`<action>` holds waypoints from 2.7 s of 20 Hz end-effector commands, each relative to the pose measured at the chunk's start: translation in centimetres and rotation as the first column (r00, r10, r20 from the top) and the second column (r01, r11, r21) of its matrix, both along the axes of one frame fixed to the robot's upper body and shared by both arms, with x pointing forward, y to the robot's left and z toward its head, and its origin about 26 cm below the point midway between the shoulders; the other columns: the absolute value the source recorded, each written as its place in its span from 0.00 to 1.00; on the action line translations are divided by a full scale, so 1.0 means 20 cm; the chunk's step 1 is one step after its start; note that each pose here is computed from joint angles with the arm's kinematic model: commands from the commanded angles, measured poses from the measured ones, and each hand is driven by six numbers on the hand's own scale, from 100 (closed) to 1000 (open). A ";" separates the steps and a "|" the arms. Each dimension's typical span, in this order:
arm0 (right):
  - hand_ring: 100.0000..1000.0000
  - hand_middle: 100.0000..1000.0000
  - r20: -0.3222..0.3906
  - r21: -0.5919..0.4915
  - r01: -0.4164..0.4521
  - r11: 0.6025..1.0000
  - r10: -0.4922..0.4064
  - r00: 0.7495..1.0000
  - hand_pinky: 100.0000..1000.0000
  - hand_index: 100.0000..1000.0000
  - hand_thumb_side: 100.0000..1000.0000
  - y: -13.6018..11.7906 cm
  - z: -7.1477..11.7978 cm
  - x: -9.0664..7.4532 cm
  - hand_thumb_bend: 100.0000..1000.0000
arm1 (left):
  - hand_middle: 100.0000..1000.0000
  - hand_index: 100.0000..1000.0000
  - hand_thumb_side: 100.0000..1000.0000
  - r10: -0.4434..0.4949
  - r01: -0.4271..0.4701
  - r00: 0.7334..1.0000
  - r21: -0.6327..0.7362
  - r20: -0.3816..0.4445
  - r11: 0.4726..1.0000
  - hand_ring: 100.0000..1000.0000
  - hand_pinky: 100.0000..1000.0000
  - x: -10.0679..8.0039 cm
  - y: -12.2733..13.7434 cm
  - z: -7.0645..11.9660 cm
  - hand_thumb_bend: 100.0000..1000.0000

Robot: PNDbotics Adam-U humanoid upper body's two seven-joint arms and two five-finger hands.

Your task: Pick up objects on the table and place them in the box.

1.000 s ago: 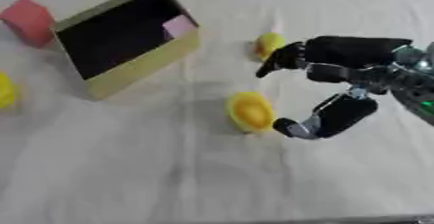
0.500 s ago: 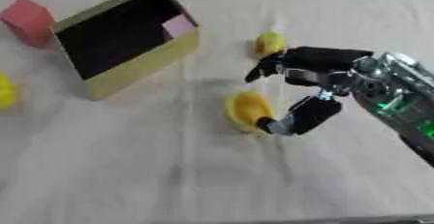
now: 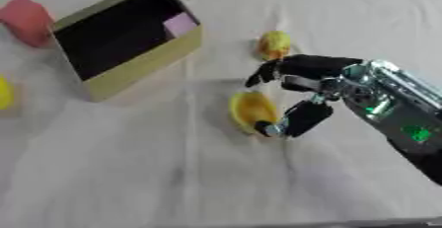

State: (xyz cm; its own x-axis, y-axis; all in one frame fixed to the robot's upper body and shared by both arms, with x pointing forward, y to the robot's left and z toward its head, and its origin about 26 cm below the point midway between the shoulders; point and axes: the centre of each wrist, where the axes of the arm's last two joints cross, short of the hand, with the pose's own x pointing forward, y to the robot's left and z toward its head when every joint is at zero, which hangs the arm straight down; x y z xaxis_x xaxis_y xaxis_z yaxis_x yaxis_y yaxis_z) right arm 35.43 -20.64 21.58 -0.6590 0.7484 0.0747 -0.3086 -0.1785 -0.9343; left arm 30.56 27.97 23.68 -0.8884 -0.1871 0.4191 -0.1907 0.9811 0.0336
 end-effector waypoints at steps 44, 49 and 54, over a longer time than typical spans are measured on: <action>0.70 0.50 0.272 0.221 -0.206 0.953 0.143 0.952 0.79 0.67 0.00 0.13 0.61 -0.25 0.00 | 0.67 0.79 0.49 -0.011 0.010 0.999 0.031 0.037 0.999 0.64 0.67 -0.01 0.00 0.06 0.38; 0.70 0.50 0.286 0.231 -0.223 0.947 0.153 0.946 0.79 0.67 0.00 0.24 0.69 -0.14 0.00 | 0.67 0.79 0.49 -0.027 0.025 0.998 0.041 0.048 0.999 0.64 0.67 -0.01 -0.01 0.08 0.38; 0.70 0.49 0.307 0.266 -0.224 0.938 0.139 0.942 0.80 0.66 0.00 0.32 0.75 -0.04 0.00 | 0.67 0.79 0.49 -0.043 0.040 0.997 0.048 0.062 0.998 0.64 0.67 0.00 -0.03 0.10 0.38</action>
